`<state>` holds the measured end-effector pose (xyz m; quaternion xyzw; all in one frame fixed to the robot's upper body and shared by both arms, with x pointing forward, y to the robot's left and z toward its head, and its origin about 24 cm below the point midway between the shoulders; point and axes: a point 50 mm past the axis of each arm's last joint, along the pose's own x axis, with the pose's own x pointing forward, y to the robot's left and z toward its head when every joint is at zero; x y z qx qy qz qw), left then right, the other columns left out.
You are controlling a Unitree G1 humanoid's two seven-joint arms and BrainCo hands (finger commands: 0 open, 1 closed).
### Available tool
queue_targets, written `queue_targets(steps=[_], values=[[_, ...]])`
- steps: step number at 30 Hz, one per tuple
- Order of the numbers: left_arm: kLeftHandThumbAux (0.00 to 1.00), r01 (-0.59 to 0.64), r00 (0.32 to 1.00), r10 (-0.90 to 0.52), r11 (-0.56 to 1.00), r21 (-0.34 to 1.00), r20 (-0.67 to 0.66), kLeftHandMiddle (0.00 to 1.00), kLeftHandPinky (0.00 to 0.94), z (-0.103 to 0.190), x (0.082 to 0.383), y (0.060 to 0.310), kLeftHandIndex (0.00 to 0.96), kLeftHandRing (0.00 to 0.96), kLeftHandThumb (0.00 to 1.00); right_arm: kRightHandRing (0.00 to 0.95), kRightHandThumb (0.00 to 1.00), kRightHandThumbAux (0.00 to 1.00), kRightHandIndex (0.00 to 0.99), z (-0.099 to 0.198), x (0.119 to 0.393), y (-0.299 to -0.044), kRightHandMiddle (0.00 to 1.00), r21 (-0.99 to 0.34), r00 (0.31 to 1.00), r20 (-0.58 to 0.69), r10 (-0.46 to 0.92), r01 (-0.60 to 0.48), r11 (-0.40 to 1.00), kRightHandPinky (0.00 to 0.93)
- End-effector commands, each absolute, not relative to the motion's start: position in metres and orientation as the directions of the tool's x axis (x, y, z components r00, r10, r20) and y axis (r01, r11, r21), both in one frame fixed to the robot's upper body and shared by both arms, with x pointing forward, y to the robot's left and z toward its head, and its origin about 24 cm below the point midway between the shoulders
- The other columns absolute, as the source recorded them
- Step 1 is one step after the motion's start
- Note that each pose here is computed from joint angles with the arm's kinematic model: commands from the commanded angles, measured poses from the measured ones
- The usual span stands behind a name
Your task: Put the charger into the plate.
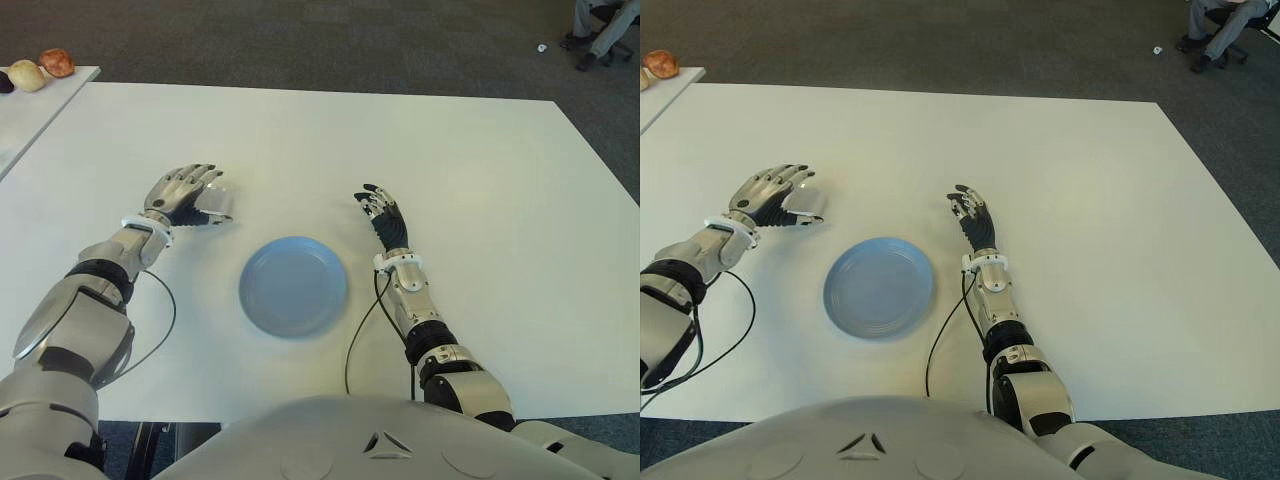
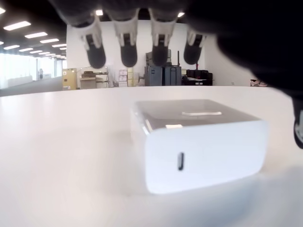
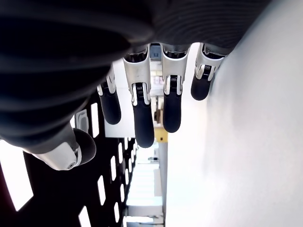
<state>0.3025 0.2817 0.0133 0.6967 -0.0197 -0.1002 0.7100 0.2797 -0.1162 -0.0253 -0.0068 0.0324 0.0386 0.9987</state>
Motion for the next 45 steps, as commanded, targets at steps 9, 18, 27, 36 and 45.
queue_targets(steps=[9, 18, 27, 36, 45], values=[[0.392, 0.179, 0.973, -0.147, 0.008, 0.984, -0.176, 0.000, 0.000, 0.002, 0.296, 0.282, 0.000, 0.000, 0.104, 0.234, 0.000, 0.536, 0.207, -0.052, 0.260, -0.121, 0.338, -0.006, 0.977, -0.203, 0.066, -0.069, 0.998, 0.049], [0.401, 0.205, 0.971, -0.126, -0.010, 0.979, -0.205, 0.000, 0.000, -0.003, 0.293, 0.284, 0.000, 0.000, 0.108, 0.234, 0.000, 0.526, 0.207, -0.053, 0.259, -0.121, 0.338, -0.003, 0.976, -0.207, 0.066, -0.068, 0.998, 0.051], [0.394, 0.234, 0.966, -0.110, -0.008, 0.972, -0.233, 0.002, 0.000, -0.010, 0.291, 0.281, 0.000, 0.000, 0.096, 0.235, 0.000, 0.527, 0.204, -0.053, 0.257, -0.122, 0.339, -0.006, 0.977, -0.204, 0.063, -0.065, 0.998, 0.060], [0.382, 0.261, 0.960, -0.105, 0.011, 0.965, -0.258, 0.004, 0.000, -0.015, 0.288, 0.279, 0.000, 0.000, 0.082, 0.240, 0.000, 0.511, 0.206, -0.052, 0.255, -0.123, 0.343, 0.000, 0.978, -0.198, 0.064, -0.065, 0.998, 0.058], [0.387, 0.285, 0.952, -0.122, 0.022, 0.958, -0.280, 0.012, 0.000, -0.023, 0.283, 0.274, 0.000, 0.000, 0.087, 0.244, 0.000, 0.496, 0.204, -0.052, 0.252, -0.122, 0.343, 0.008, 0.979, -0.191, 0.065, -0.065, 0.998, 0.065]])
